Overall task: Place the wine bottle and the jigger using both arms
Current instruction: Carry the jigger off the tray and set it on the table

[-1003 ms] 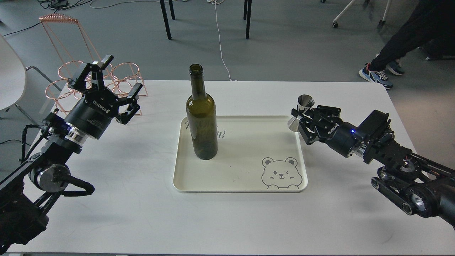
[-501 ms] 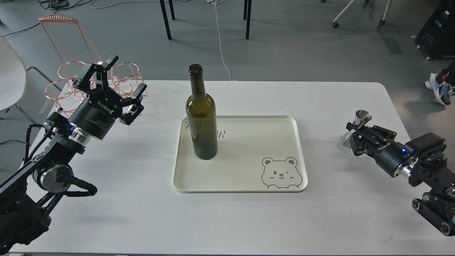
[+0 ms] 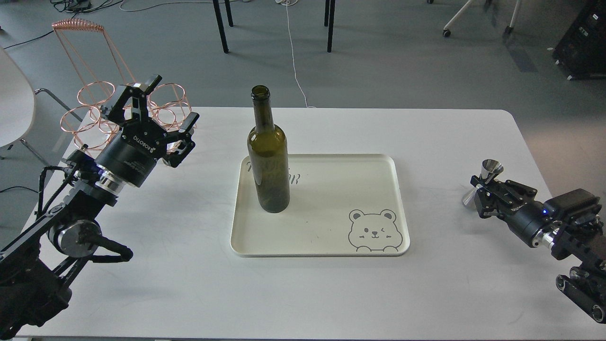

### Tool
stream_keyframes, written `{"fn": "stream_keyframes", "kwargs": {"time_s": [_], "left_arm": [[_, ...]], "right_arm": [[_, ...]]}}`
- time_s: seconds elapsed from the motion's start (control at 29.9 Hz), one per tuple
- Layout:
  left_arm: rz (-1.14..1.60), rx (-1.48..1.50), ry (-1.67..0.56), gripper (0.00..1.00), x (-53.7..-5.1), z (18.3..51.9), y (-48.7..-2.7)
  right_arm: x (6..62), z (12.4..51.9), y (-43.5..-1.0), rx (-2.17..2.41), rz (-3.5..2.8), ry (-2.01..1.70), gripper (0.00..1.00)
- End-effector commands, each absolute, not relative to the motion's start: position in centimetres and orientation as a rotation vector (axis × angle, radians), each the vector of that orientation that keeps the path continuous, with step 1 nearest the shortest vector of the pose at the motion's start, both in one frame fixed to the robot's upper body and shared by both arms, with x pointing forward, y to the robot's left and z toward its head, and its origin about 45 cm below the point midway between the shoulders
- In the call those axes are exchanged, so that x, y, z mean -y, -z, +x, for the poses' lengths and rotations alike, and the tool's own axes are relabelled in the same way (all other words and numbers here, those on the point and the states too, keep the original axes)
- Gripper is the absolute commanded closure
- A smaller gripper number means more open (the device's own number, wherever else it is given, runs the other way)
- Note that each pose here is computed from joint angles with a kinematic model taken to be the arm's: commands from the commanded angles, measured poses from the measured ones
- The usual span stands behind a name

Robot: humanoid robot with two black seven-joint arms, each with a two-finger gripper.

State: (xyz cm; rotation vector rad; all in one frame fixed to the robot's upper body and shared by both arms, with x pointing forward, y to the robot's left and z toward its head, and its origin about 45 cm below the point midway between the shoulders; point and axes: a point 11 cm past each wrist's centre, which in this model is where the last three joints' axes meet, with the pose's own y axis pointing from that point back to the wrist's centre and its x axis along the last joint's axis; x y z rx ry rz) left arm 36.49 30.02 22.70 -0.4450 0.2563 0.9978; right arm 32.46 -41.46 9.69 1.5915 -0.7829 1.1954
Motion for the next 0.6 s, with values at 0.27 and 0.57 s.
{"fn": "stream_keyframes", "kwargs": {"time_s": [0.27,0.57], "left_arm": [[-0.447,-0.251,-0.997,0.01,-30.1,36.6,-22.9],[-0.443,-0.252,-0.995,0.01,-30.0,36.6,-22.8]], "right_arm": [[42.5,31.9,-10.1,0.762,1.584,-1.189,0.09],[45.4,27.7,-11.1,0.639,1.597,-1.168,0.05]]}}
